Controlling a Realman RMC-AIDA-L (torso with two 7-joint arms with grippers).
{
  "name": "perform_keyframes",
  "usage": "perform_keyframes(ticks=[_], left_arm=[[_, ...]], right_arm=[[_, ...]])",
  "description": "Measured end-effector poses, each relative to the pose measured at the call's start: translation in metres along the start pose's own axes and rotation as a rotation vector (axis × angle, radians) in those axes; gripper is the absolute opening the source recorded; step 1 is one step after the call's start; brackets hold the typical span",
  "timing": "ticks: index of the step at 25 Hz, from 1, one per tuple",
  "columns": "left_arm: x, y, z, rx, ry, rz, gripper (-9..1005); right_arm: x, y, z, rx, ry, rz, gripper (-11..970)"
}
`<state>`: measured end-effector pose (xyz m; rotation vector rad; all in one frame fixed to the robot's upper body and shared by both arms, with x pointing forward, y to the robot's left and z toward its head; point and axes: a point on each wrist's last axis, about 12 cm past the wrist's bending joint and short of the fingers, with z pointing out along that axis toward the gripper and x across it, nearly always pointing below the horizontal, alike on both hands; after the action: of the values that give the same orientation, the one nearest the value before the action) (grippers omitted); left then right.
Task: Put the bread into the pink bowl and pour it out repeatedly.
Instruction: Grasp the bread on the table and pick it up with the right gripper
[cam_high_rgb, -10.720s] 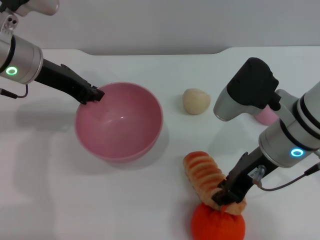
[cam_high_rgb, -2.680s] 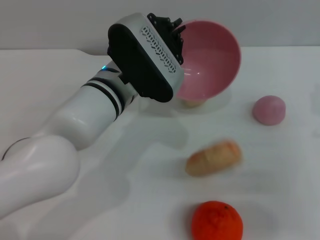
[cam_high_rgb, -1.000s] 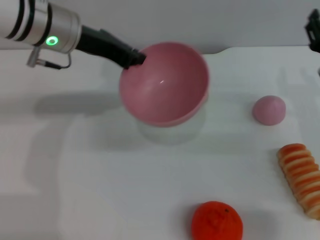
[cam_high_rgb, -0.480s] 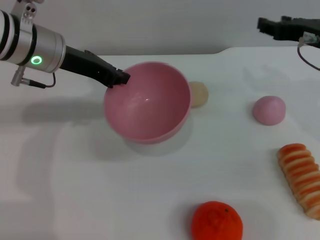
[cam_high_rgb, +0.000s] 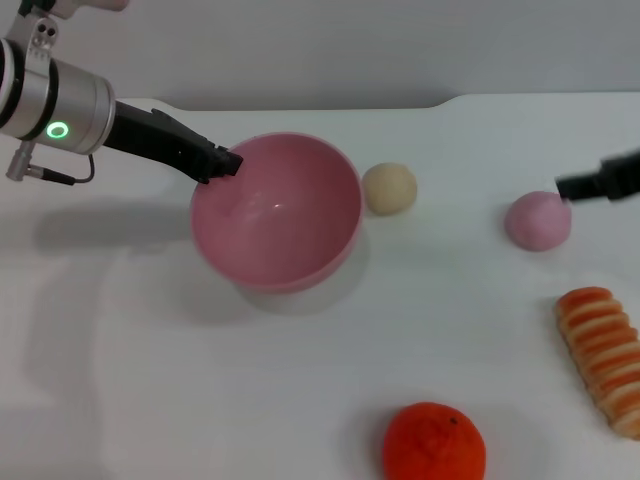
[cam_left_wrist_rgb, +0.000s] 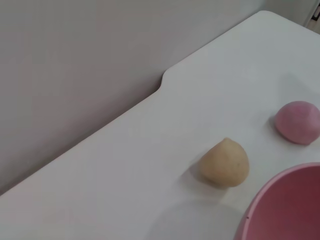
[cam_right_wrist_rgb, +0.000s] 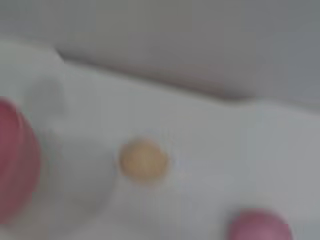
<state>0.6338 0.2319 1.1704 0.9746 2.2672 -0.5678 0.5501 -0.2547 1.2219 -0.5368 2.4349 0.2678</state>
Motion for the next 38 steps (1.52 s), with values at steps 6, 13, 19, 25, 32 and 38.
perform_keyframes(ticks=[6, 13, 19, 25, 32, 38], left_arm=[[0.0, 0.0, 0.001, 0.0, 0.005, 0.001, 44], [-0.006, -0.001, 0.003, -0.007, 0.001, 0.014, 44], [-0.008, 0.0, 0.003, -0.017, -0.01, 0.013, 44], [-0.009, 0.0, 0.004, -0.019, -0.012, 0.012, 44], [-0.007, -0.001, 0.005, -0.013, -0.009, 0.006, 44], [-0.009, -0.004, 0.007, -0.006, -0.011, 0.009, 44]], right_arm=[[0.011, 0.008, 0.0, -0.013, 0.201, -0.027, 592], [0.025, 0.008, 0.013, -0.008, 0.335, -0.025, 592], [0.039, 0.003, 0.032, -0.033, 0.422, 0.004, 592], [0.049, 0.001, 0.046, -0.054, 0.48, 0.011, 591], [0.054, -0.002, 0.048, -0.035, 0.504, 0.01, 591], [0.049, -0.004, 0.042, 0.01, 0.494, -0.009, 591]])
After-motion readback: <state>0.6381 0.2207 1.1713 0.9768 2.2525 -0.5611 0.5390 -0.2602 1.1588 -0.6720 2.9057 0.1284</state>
